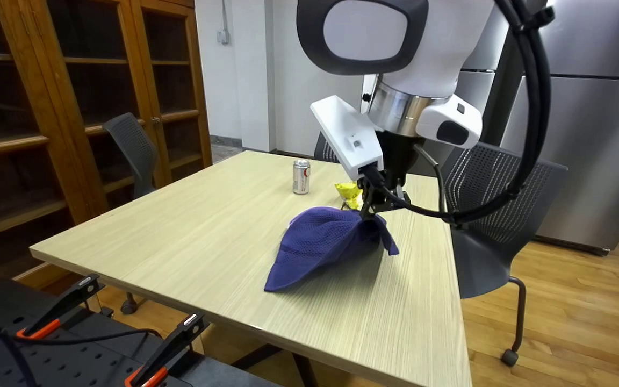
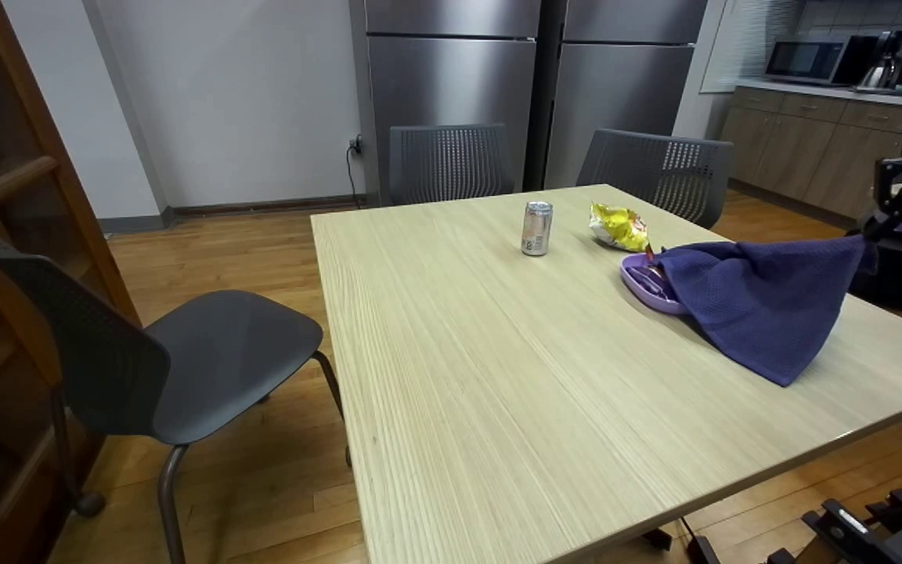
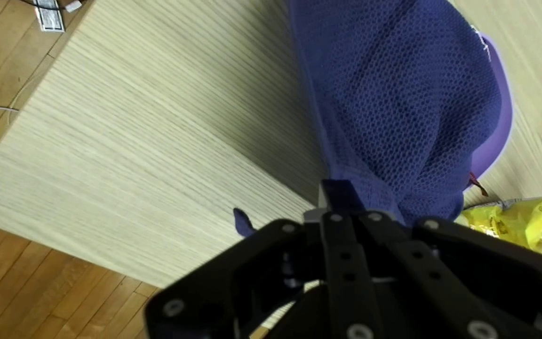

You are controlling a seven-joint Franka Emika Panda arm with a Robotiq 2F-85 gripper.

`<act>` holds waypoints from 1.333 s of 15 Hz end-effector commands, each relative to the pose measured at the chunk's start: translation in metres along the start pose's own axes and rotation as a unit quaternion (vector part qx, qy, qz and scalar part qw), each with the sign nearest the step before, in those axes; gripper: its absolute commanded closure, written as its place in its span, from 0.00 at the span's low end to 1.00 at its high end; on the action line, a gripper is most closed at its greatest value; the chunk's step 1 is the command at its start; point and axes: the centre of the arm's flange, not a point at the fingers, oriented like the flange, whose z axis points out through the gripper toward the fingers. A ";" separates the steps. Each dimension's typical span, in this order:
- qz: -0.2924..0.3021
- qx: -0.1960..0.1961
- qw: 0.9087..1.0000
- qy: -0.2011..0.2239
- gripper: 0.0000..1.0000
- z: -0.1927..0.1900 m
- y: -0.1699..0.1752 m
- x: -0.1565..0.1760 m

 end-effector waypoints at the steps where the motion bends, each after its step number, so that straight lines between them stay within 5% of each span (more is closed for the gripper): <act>1: -0.008 -0.008 1.000 0.005 1.00 -0.008 -0.006 -0.013; 9: -0.040 -0.027 0.999 -0.012 1.00 0.004 -0.020 -0.016; 10: -0.044 -0.028 0.999 -0.014 0.81 0.004 -0.021 -0.016; 20: -0.071 -0.043 0.996 -0.015 0.06 0.003 -0.039 -0.012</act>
